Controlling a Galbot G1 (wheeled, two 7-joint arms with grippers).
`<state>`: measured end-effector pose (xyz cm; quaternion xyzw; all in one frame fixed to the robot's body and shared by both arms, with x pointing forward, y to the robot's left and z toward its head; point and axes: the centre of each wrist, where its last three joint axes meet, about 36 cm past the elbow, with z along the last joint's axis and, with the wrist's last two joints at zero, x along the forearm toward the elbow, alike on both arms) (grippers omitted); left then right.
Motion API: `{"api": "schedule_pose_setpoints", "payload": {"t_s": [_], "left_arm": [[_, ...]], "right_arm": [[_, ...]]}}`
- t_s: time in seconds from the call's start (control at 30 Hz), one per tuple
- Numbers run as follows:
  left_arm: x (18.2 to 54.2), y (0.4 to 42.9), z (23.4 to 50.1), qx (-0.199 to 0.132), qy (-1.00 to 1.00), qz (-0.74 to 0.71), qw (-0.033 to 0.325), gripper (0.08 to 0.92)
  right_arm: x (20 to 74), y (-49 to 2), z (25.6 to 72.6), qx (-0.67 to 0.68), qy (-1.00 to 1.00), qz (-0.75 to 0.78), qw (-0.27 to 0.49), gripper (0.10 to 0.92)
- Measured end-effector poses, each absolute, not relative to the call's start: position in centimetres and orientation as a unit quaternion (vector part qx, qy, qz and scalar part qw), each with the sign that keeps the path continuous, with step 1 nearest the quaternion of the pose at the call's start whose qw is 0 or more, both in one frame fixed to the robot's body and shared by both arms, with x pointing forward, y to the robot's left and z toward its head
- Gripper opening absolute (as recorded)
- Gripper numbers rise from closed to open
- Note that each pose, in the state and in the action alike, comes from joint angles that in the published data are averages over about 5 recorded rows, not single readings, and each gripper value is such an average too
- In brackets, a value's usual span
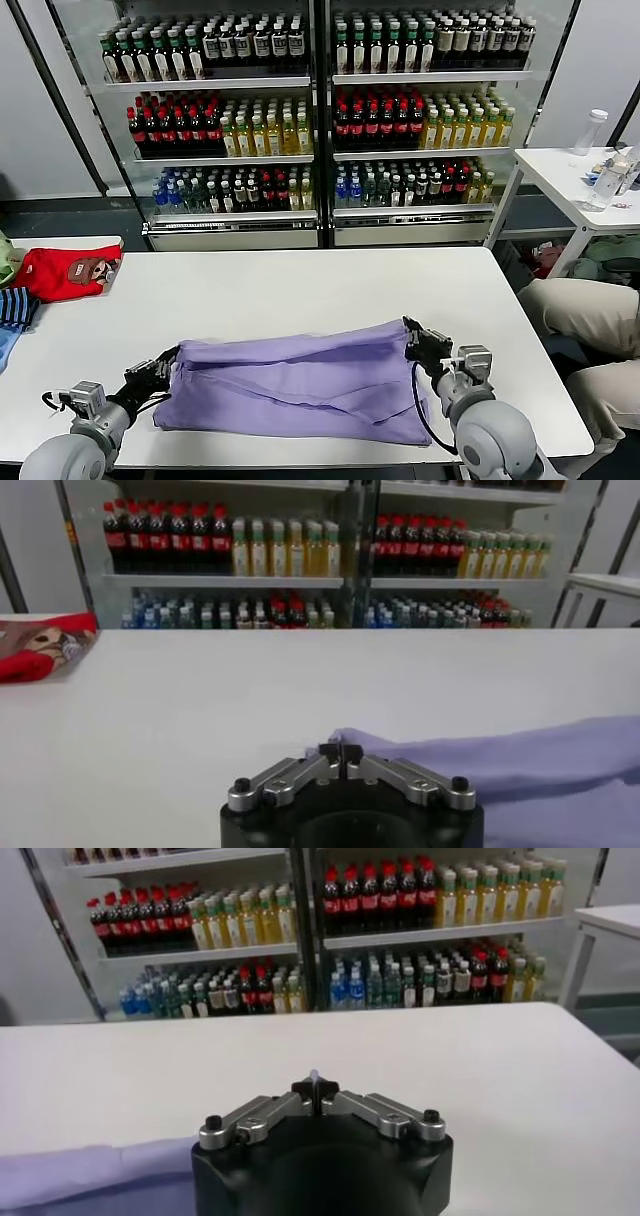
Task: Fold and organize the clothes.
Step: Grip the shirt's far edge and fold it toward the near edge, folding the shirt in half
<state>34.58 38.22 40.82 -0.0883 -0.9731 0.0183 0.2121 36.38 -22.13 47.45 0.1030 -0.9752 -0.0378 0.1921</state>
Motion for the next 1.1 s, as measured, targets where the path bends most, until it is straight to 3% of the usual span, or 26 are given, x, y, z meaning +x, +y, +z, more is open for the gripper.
{"api": "schedule_pose_setpoints", "payload": {"t_s": [0.47,0.6,1.1], "left_arm": [[34.0,38.1,40.9,-0.088,-0.971,0.003,0.221,0.085],[34.0,38.0,40.9,-0.081,-0.971,-0.008,0.225,0.149],[33.1,35.8,42.6,-0.032,-0.977,-0.012,0.209,0.580]], "right_arm": [[35.0,-22.3,46.9,0.100,-0.971,-0.033,0.214,0.123],[34.5,-22.4,46.8,0.098,-0.970,-0.031,0.219,0.215],[32.2,-22.3,47.9,0.103,-0.973,-0.015,0.208,0.647]]}}
